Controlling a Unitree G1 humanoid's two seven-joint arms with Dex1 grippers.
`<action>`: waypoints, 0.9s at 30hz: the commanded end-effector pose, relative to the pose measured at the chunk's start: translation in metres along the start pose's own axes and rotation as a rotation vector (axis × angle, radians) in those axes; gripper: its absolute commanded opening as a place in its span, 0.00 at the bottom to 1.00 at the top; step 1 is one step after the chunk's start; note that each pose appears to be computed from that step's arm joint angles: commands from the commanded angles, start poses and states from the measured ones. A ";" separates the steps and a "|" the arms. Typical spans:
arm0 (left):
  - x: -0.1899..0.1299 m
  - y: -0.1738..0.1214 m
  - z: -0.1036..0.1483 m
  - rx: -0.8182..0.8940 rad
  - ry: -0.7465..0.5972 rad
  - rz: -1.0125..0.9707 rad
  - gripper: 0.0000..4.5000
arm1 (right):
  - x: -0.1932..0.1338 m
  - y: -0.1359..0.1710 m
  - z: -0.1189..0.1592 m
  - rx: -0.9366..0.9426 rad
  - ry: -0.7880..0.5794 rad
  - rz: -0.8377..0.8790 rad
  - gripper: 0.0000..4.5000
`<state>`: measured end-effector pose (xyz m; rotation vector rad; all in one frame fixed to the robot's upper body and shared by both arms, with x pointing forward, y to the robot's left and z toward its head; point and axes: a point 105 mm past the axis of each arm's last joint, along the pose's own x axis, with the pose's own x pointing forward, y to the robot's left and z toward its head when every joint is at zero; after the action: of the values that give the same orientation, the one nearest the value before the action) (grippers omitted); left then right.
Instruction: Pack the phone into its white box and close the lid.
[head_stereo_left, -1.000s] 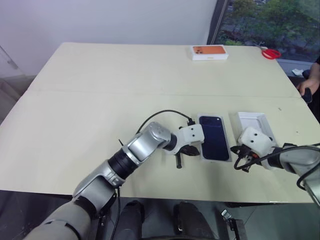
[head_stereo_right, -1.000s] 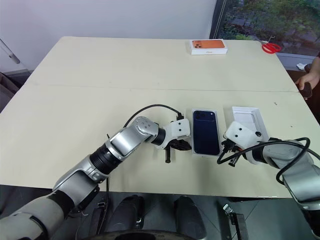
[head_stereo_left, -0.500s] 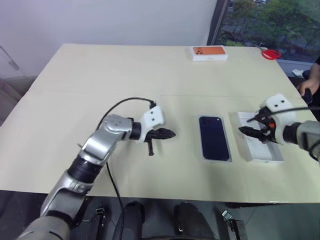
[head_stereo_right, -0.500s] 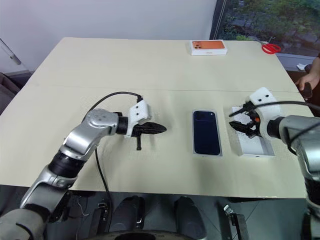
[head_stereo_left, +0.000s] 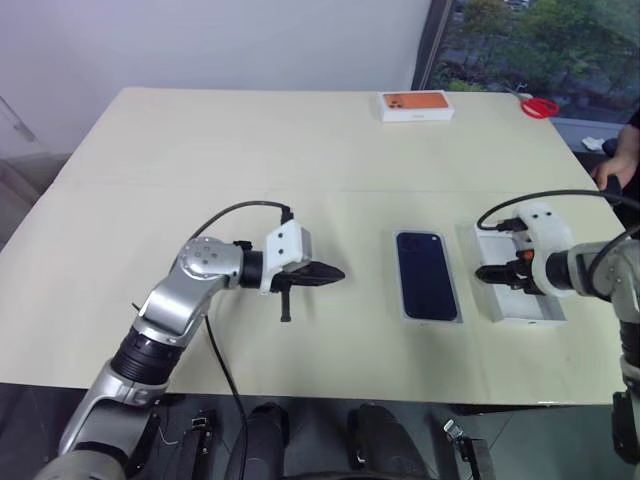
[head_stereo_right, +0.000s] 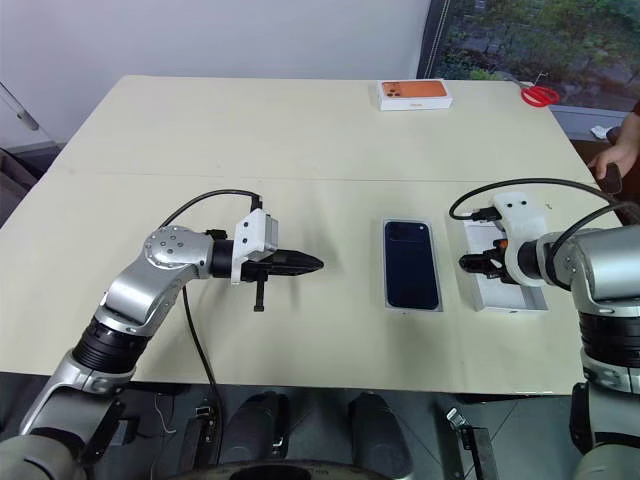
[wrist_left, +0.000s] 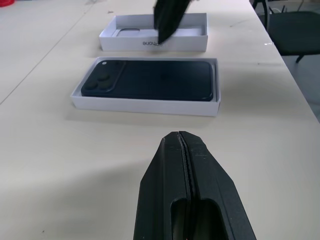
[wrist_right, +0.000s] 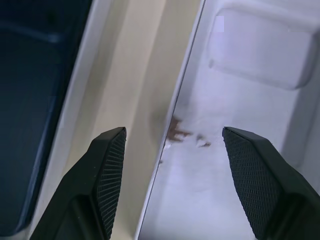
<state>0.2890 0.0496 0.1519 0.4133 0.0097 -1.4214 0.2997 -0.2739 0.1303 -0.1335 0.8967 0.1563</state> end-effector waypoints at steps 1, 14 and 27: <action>0.002 -0.004 0.008 0.021 -0.026 -0.005 0.00 | 0.002 0.001 -0.001 0.010 -0.005 -0.016 0.71; 0.004 -0.003 0.001 0.019 -0.014 0.003 0.00 | -0.012 0.007 0.028 0.109 -0.140 0.091 0.01; -0.011 0.031 -0.005 -0.003 -0.008 0.180 0.00 | -0.069 0.143 0.080 0.160 -0.375 0.801 0.01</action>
<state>0.3146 0.0648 0.1400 0.3792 0.0448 -1.2634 0.2968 -0.1352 0.2089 0.3426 0.5974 0.7926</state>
